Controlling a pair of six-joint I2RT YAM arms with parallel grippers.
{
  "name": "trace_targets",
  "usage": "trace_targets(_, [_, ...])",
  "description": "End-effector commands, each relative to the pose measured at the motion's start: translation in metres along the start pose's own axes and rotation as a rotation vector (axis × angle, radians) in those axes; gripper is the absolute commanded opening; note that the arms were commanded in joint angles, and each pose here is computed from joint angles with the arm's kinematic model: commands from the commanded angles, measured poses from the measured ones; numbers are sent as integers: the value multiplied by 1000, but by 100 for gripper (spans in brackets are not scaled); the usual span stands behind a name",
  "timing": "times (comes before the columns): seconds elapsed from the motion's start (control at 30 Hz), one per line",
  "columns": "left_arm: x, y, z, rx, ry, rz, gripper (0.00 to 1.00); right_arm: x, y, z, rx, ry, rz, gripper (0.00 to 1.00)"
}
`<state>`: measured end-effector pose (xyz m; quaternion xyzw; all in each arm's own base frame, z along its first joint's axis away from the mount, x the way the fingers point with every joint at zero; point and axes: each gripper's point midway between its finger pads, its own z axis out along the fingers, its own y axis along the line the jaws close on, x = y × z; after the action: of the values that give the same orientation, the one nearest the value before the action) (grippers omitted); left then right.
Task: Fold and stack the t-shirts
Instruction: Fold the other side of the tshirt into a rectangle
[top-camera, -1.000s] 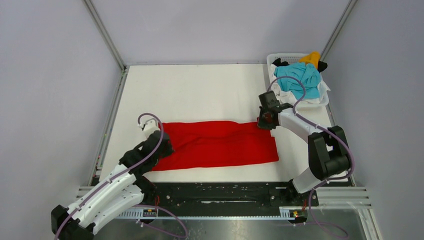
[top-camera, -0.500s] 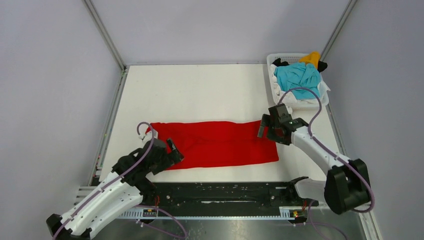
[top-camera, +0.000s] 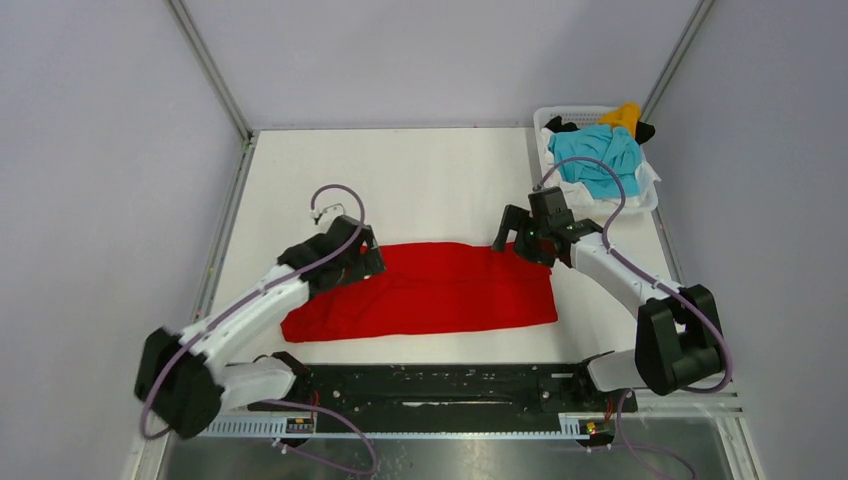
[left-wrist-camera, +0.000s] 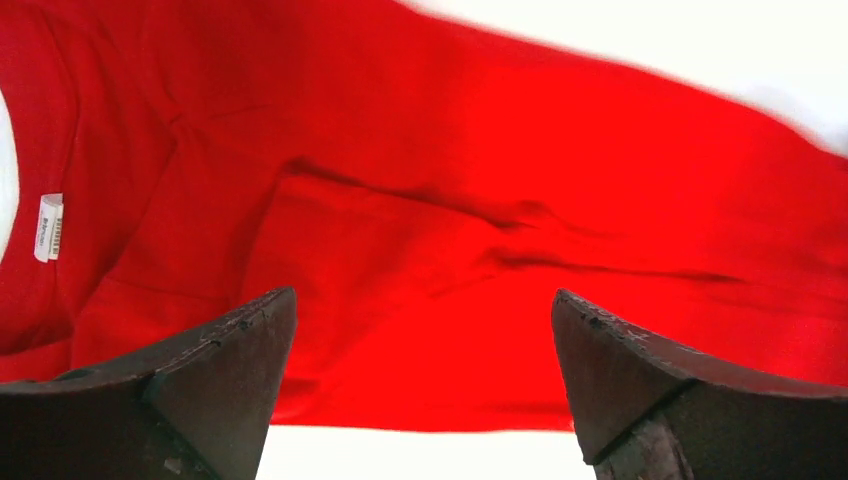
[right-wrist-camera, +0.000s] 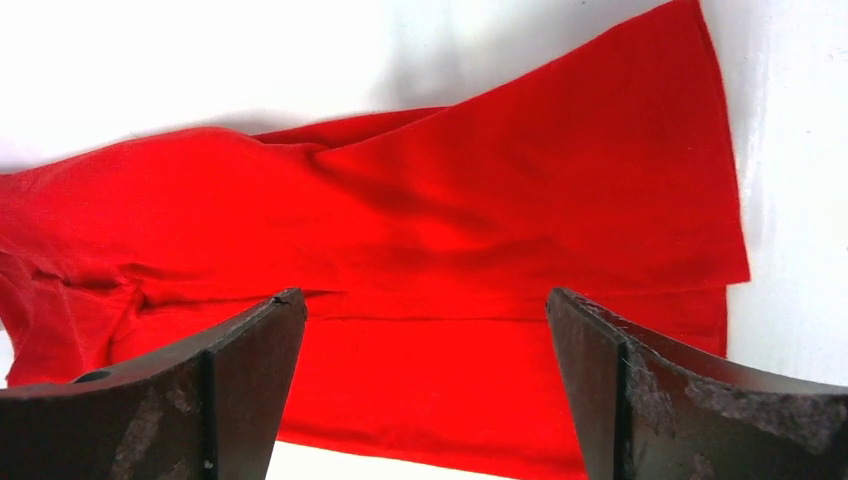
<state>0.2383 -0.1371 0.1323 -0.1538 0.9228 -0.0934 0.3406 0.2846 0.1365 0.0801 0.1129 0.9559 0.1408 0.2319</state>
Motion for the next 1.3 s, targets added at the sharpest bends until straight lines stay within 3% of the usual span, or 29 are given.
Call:
trace_targets(0.0, [19,8,43,-20,103,29,99,-13,21,4,-83,-34,-1,99])
trace_targets(0.3, [72,10,74,-12,299,52,99,2,7,7,-48,-10,-8,100])
trace_targets(0.6, [100,-42,30,286,399,162,99,6,-5,-3,-27,-59,-21,99])
trace_targets(0.67, [100,-38,22,266,384,175,99,6,-6,-4,-23,-64,-24,100])
trace_targets(0.87, [82,21,20,-40,273,167,99,5,-2,-4,-48,-70,-30,100])
trace_targets(0.93, [71,12,16,0,239,139,99,4,7,-4,-94,-66,-34,100])
trace_targets(1.07, [39,-42,-15,318,106,88,99,1,14,-3,-119,-61,-34,100])
trace_targets(1.17, [22,-15,-10,202,1,50,99,3,15,-3,-125,-53,-33,100])
trace_targets(1.27, [14,26,12,22,-8,18,99,4,10,-4,-114,-63,-40,100])
